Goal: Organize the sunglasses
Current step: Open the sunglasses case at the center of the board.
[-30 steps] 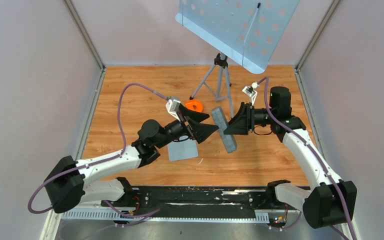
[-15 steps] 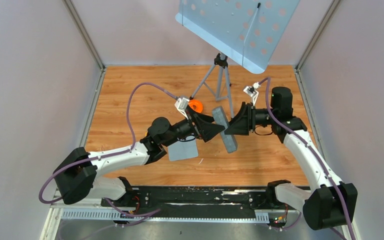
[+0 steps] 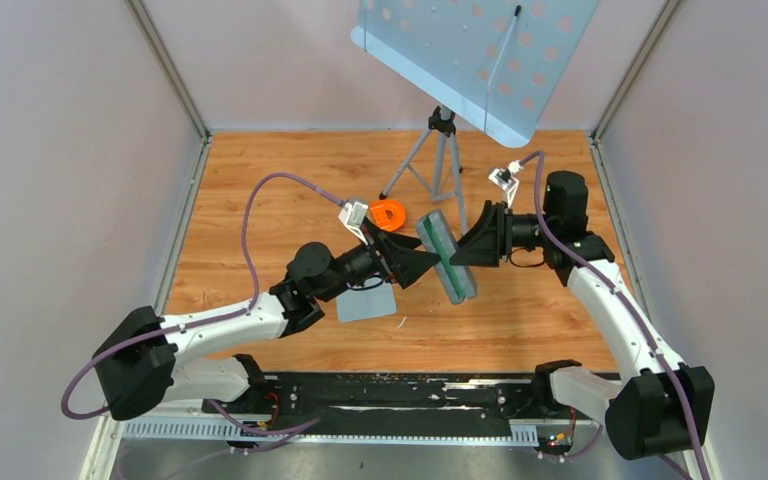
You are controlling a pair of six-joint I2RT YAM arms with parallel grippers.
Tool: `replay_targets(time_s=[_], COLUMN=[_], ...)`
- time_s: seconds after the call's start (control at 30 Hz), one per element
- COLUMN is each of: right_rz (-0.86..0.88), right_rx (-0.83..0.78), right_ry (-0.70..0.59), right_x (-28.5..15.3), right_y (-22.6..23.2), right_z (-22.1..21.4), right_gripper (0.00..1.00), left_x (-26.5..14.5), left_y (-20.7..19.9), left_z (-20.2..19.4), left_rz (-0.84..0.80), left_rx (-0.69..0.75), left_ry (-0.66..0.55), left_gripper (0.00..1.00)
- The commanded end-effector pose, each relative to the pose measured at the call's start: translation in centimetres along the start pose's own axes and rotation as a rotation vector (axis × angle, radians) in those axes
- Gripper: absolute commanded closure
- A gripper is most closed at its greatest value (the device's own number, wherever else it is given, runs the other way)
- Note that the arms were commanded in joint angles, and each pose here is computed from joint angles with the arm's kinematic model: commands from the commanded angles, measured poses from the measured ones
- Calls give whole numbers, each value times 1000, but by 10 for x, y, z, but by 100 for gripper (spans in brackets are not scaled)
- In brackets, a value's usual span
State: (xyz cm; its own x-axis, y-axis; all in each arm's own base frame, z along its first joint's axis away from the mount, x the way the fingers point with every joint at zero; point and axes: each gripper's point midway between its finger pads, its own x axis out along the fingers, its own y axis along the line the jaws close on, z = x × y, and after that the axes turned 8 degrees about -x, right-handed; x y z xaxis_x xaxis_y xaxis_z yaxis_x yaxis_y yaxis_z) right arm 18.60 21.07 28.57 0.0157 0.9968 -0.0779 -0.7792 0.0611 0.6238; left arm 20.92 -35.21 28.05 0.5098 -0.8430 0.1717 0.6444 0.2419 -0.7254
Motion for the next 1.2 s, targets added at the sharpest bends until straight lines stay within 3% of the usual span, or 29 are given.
replay_targets(time_s=[0.0,0.6,1.03,1.17], right_rz=[132,143,131,87], right_rx=[-74,-85,-77,-64], right_ry=[22,25,22,10], right_x=[-9,-10,-9,-7], right_y=[39,43,37,27], right_z=[7,6,0,-2], right_gripper=[100,100,100,100], left_x=[-18,-56,-60,-58], left_y=[75,146,153,141], left_z=[-33,-54,-46,-36], left_rz=[290,677,771,733], left_rx=[60,66,89,99], left_ry=[90,173,185,160], left_gripper=[8,10,9,9])
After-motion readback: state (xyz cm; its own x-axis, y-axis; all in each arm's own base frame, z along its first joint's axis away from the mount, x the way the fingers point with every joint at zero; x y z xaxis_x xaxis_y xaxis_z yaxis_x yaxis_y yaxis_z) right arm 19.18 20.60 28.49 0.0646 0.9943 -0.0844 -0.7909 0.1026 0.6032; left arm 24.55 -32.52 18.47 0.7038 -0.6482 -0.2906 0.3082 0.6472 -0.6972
